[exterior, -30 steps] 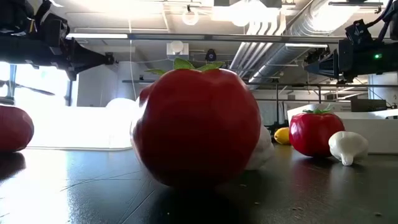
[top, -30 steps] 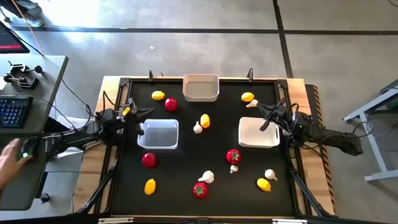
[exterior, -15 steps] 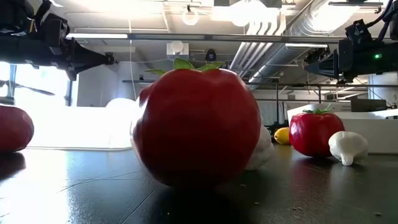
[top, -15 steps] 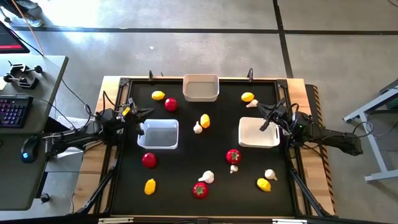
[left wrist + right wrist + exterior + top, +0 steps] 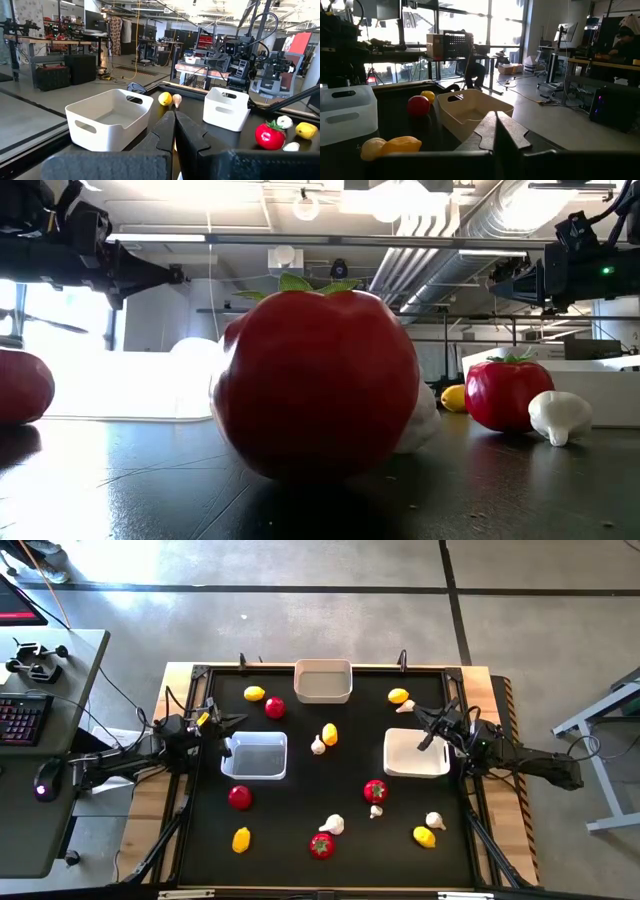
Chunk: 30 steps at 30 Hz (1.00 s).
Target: Sort produce into baskets
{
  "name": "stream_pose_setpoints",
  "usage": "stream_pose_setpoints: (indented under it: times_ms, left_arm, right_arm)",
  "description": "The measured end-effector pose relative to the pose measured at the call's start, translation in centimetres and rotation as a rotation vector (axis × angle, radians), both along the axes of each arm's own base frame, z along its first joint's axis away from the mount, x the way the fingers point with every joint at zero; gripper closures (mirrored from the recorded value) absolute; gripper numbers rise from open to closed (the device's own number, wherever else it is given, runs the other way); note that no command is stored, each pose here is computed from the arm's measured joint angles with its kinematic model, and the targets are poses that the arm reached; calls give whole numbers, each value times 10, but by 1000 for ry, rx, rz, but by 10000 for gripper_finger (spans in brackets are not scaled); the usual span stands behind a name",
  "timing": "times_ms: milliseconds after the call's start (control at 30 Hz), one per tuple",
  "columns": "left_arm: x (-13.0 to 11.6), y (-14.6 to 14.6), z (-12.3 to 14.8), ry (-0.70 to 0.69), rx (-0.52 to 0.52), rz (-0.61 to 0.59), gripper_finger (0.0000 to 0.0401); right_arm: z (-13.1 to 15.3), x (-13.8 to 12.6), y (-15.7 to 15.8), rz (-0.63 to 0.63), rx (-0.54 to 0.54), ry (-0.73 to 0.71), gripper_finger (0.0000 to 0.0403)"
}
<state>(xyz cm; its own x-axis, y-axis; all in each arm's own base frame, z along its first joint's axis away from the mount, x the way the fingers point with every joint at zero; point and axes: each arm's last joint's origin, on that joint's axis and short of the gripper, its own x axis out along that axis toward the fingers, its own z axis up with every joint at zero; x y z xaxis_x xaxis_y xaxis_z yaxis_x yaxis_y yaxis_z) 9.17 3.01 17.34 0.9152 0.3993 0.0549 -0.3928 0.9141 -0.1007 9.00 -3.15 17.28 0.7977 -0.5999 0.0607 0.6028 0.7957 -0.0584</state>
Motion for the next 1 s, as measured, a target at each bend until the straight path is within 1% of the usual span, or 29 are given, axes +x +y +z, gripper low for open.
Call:
stream_pose_setpoints:
  times_ms: [733,833,1000]
  left_arm:
    - [0,0,1,-18,-7,-1,401]
    - [0,0,4,-62,-38,-4,401]
    - [-1,0,14,-171,-32,-12,401]
  right_arm:
    - [0,0,0,0,0,0,402]
    - [0,0,0,0,0,0,402]
    - [0,0,0,0,0,0,402]
